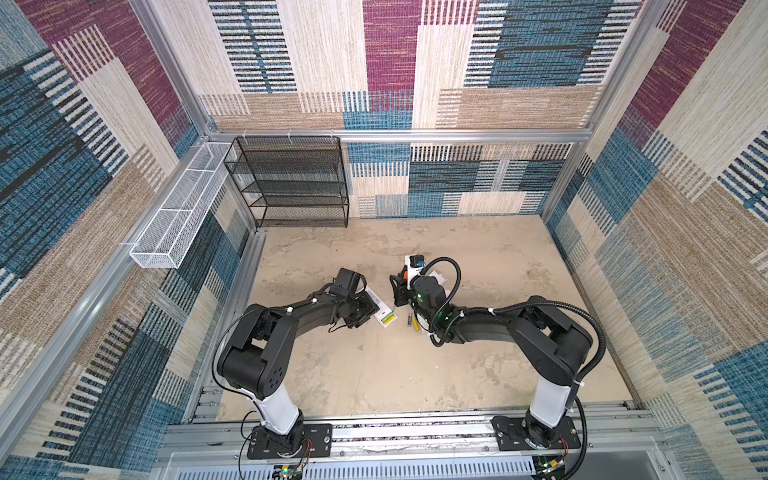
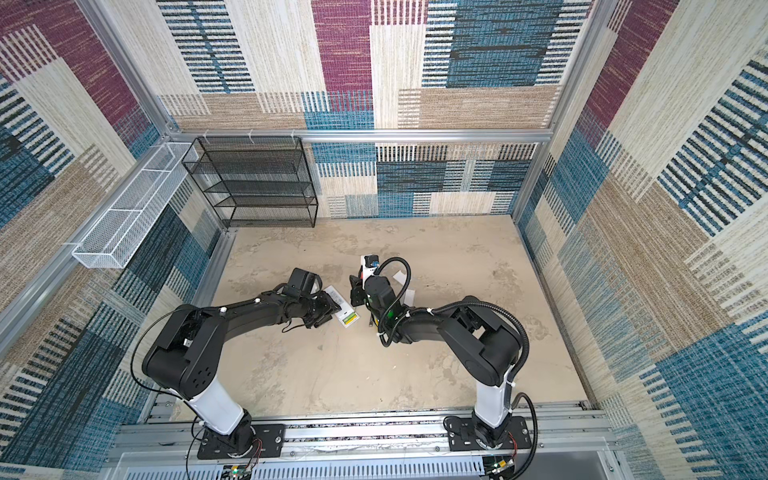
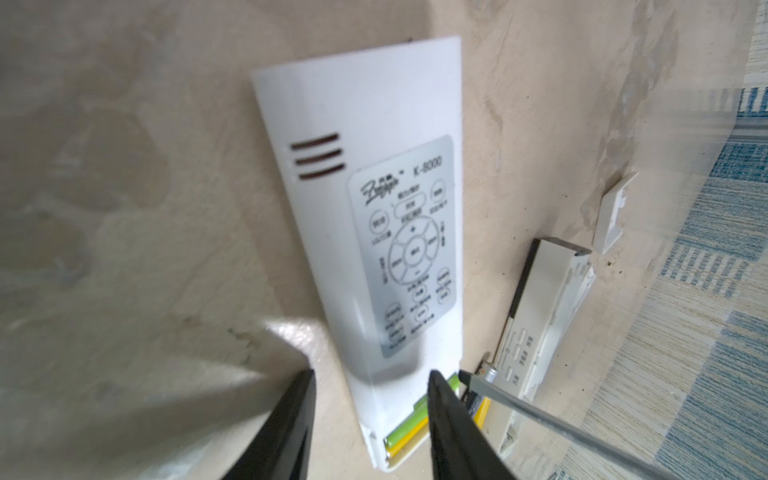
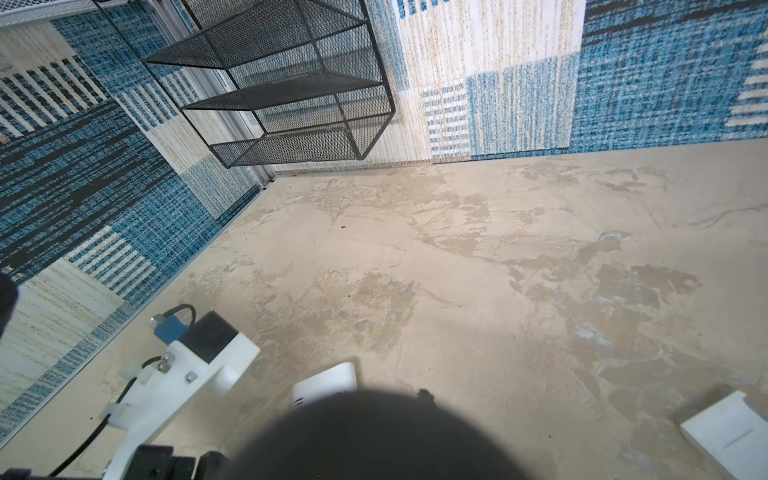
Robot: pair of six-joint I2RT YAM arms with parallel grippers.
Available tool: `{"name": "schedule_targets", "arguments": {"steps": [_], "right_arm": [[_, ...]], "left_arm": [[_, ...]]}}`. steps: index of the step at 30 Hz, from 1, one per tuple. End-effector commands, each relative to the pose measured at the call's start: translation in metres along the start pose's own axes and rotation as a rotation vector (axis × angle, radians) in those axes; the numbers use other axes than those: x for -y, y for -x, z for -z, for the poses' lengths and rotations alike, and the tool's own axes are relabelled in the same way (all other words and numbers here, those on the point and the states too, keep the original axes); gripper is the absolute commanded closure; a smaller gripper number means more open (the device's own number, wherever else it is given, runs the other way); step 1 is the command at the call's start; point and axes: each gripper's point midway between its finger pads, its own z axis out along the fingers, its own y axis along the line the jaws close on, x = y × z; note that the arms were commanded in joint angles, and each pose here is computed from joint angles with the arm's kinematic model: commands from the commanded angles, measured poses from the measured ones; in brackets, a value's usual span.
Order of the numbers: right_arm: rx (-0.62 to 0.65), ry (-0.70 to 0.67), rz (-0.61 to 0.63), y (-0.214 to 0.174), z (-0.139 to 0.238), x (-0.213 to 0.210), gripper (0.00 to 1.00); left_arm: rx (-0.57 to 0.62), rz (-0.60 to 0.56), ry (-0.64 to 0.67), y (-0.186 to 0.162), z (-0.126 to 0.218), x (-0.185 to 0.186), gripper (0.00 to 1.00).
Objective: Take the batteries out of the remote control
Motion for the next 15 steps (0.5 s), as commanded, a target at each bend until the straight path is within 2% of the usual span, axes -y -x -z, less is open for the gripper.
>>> {"name": "schedule_targets", "arguments": {"steps": [1, 15], "right_arm": [[0.012, 0.02, 0.01, 0.006, 0.002, -0.005, 1.0], [-0.042, 0.059, 0.035, -0.011, 0.001, -0.009, 1.0]], "left_arm": [[-0.008, -0.009, 0.066, -0.003, -0.004, -0.016, 0.54], [-0.031, 0.002, 0.11, -0.008, -0.014, -0.029, 0.56]]}}
